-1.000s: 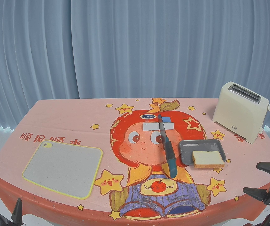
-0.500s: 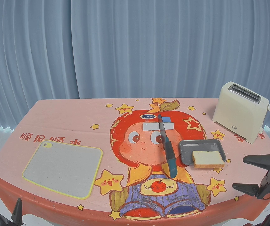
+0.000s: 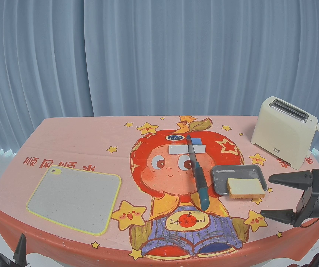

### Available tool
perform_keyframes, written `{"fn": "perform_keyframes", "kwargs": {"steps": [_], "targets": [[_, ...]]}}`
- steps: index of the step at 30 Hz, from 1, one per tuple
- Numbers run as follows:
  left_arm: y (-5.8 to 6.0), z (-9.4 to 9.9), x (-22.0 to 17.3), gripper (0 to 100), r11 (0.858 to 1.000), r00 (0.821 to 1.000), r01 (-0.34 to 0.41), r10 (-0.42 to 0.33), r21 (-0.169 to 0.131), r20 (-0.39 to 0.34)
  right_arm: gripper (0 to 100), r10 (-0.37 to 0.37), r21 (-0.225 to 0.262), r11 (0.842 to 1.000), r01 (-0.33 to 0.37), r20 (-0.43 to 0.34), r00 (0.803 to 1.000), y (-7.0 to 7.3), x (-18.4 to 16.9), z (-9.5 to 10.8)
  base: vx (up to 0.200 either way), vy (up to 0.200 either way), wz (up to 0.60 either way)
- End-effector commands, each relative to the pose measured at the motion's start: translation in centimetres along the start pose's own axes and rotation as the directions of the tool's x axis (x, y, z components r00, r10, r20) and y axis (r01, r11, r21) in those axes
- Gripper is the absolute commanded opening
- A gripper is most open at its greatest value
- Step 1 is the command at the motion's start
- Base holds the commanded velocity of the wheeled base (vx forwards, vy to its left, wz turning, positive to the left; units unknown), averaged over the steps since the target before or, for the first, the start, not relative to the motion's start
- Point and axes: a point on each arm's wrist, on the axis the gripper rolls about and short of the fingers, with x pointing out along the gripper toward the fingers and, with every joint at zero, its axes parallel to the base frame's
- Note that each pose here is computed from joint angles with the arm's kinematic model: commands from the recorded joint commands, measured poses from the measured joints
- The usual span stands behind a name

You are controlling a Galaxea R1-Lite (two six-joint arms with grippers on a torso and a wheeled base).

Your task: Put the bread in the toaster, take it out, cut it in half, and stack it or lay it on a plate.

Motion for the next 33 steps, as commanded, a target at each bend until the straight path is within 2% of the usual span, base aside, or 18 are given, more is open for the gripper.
{"fn": "perform_keyframes", "kwargs": {"steps": [1, 6, 8, 10, 15, 19, 25, 30, 33], "targets": [[0.0, -0.5, 0.1, 100, 1.0, 1.0, -0.001, 0.001, 0.0, -0.012, 100, -0.047, 0.025, 0.999, 0.047, -0.02, 0.999, -0.6, 2.1, 1.0, 0.0, 0.0, 0.0], [0.0, -0.5, 0.1, 100, 1.0, 1.0, -0.001, 0.001, 0.0, -0.012, 100, -0.058, 0.033, 0.998, 0.059, -0.038, 0.998, -0.4, 3.3, 1.5, 0.0, 0.0, 0.0], [0.0, -0.5, 0.1, 100, 1.0, 1.0, -0.001, 0.001, 0.0, -0.012, 100, -0.07, 0.039, 0.997, 0.072, -0.05, 0.996, -0.8, 3.4, 1.4, 0.0, 0.0, 0.0], [0.0, -0.5, 0.1, 100, 1.0, 1.0, -0.001, 0.001, 0.0, -0.012, 100, -0.102, 0.059, 0.993, 0.106, -0.075, 0.992, -1.8, 3.4, 1.0, 0.0, 0.0, 0.0], [0.0, -0.5, 0.1, 100, 1.0, 1.0, -0.001, 0.001, 0.0, -0.012, 100, -0.112, 0.07, 0.991, 0.117, -0.072, 0.991, -2.2, 3.4, 1.1, 0.0, 0.0, 0.0], [0.0, -0.5, 0.1, 100, 1.0, 1.0, -0.001, 0.001, 0.0, -0.012, 100, -0.123, 0.117, 0.984, 0.132, -0.082, 0.989, -2.3, 4.1, 1.4, 0.0, 0.0, 0.0], [0.0, -0.5, 0.1, 100, 1.0, 1.0, -0.001, 0.001, 0.0, -0.01, 100, -0.111, 0.161, 0.98, 0.121, -0.069, 0.991, -2.8, 5.4, 2.1, 0.0, 0.0, 0.0], [0.0, -0.5, 0.1, 100, 1.0, 1.0, -0.001, 0.001, 0.0, -0.012, 100, -0.137, 0.182, 0.972, 0.146, -0.062, 0.989, -3.8, 6.5, 2.7, 0.0, 0.0, 0.0], [0.0, -0.5, 0.1, 100, 1.0, 1.0, -0.001, 0.001, 0.0, -0.012, 100, -0.132, 0.179, 0.974, 0.14, -0.055, 0.99, -3.9, 6.5, 2.8, 0.0, 0.0, 0.0]]}}
